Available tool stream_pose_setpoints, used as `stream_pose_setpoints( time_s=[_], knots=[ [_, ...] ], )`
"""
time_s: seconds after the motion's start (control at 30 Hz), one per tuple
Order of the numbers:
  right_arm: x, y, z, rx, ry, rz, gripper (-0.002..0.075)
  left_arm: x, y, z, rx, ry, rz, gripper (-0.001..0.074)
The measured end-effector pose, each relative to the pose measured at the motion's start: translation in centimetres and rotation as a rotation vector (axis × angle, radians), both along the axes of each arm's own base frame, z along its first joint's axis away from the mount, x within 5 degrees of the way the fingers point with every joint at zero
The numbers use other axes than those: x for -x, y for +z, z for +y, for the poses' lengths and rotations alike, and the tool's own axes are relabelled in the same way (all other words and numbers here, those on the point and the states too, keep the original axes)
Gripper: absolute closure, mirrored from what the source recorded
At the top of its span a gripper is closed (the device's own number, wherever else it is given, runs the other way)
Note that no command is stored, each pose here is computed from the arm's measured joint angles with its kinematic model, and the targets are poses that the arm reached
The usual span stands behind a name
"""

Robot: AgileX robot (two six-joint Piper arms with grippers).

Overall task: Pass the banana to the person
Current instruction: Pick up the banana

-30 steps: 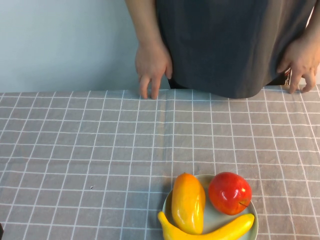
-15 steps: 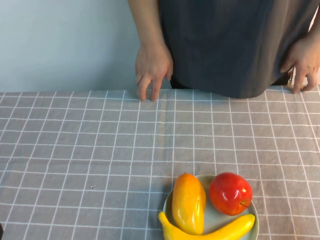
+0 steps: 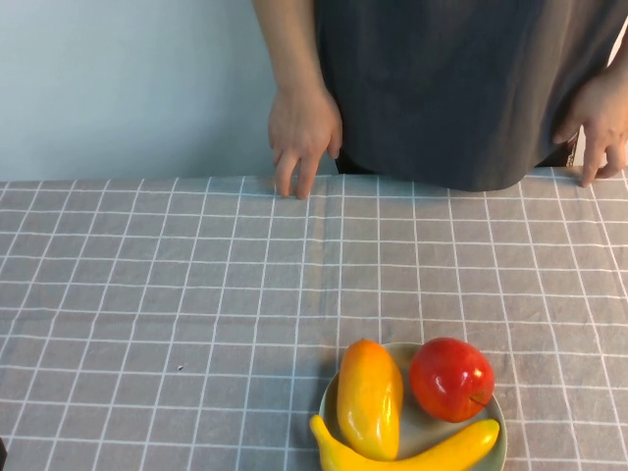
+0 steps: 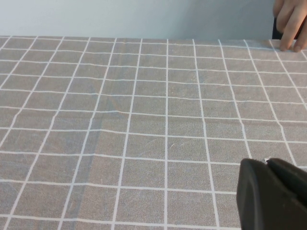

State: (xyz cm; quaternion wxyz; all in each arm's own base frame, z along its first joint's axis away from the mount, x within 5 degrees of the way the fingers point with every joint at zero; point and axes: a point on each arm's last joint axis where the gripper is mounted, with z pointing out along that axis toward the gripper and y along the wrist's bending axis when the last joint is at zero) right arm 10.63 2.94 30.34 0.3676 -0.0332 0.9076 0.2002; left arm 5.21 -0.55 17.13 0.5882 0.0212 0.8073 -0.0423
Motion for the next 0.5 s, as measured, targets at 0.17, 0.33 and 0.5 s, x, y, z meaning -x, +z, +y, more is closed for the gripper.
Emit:
stream_pose_setpoints(
  time_s=[0.17, 0.33, 0.5],
  knots=[
    [-3.7, 2.1, 0.2, 0.054, 0.109, 0.091, 0.0735, 0.0, 0.0, 0.0, 0.0, 0.0, 0.0, 0.0735],
    [-7.0, 2.3, 3.0, 0.167, 0.291, 0.161, 0.0735, 0.0, 0.0, 0.0, 0.0, 0.0, 0.0, 0.0735],
    [-7.7, 0.6, 8.7, 0.351, 0.599, 0.214, 0.0735, 0.0, 0.0, 0.0, 0.0, 0.0, 0.0, 0.0735]
  ],
)
